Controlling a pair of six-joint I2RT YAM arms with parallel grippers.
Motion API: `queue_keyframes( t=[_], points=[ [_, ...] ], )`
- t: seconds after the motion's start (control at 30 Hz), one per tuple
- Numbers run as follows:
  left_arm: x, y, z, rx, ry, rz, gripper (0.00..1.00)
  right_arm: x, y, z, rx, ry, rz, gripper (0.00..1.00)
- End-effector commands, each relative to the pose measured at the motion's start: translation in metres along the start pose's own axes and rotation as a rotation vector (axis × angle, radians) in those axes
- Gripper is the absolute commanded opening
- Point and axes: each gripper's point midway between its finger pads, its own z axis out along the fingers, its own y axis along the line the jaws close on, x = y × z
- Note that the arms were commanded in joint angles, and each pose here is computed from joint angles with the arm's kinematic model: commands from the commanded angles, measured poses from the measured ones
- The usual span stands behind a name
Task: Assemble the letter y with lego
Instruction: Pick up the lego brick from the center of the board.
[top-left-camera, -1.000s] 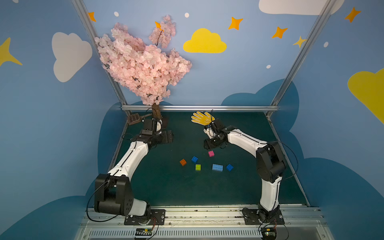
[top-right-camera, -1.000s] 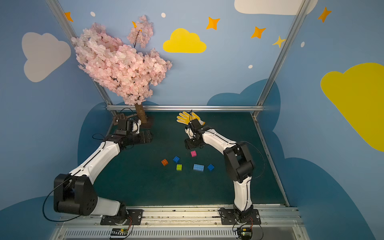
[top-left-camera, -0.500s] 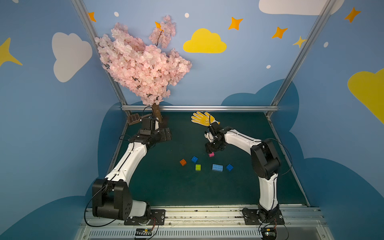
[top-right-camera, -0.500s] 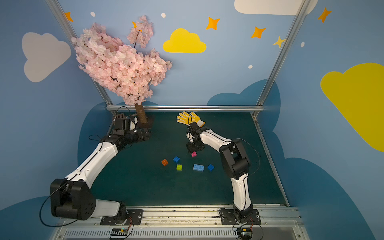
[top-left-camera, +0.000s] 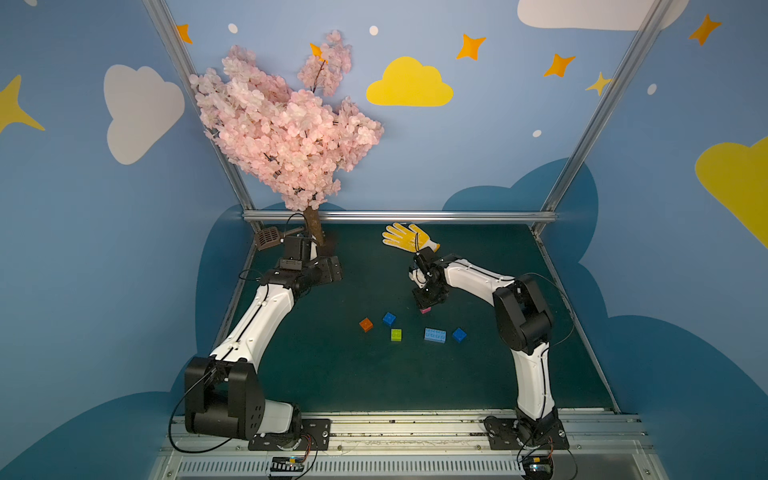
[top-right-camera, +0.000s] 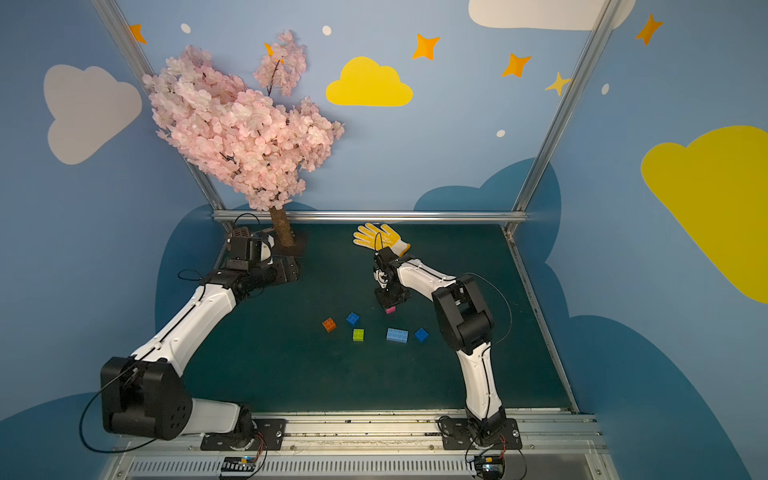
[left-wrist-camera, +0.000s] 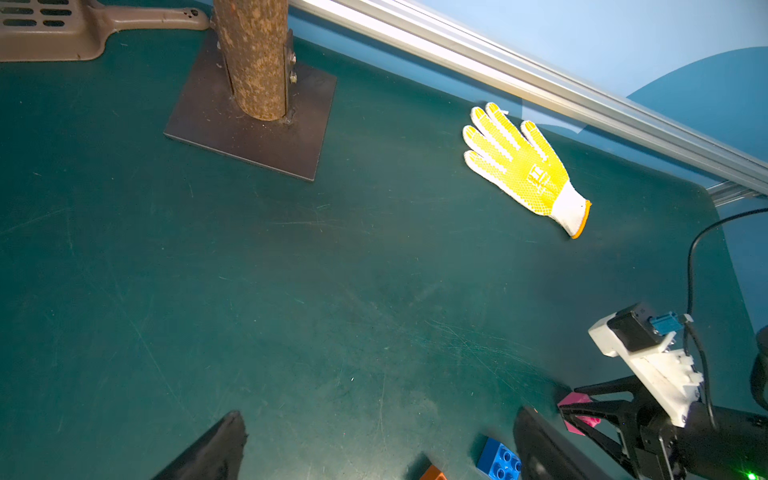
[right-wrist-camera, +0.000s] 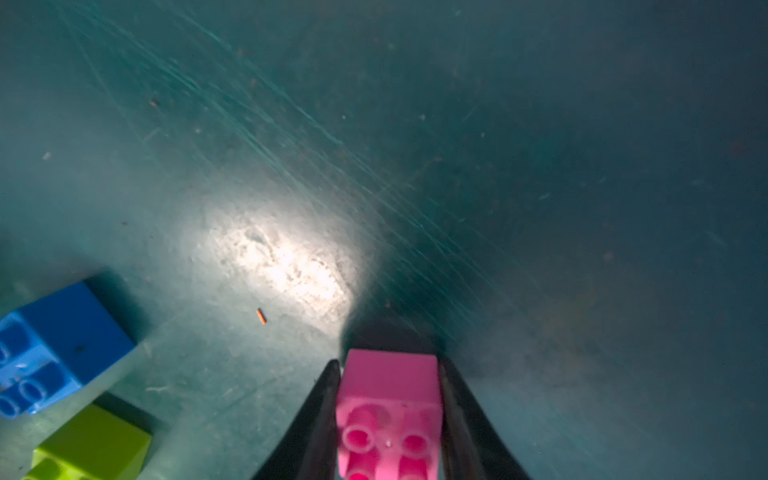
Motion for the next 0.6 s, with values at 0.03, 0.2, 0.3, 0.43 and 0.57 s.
queue_keyframes(
  t=[0.03, 0.2, 0.3, 0.43, 0.57],
  points=[
    [-0.001, 0.007, 0.0, -0.033, 0.008, -0.007, 1.0, 0.001, -0.002, -0.006, 0.011, 0.01, -0.011, 0.28],
    [0.0, 0.005, 0.0, -0.023, 0.012, -0.01, 1.0, 0.006, 0.005, -0.034, 0.031, -0.033, -0.081, 0.27],
    [0.0, 0.004, 0.001, -0.02, 0.015, -0.011, 1.0, 0.017, 0.013, -0.055, 0.051, -0.05, -0.161, 0.22],
    [0.001, 0.003, 0.001, -0.014, 0.019, -0.013, 1.0, 0.037, 0.017, -0.075, 0.075, -0.047, -0.164, 0.09],
    [0.001, 0.004, 0.001, -0.02, 0.022, -0.013, 1.0, 0.069, 0.028, -0.088, 0.031, -0.005, -0.156, 0.06]
  ],
)
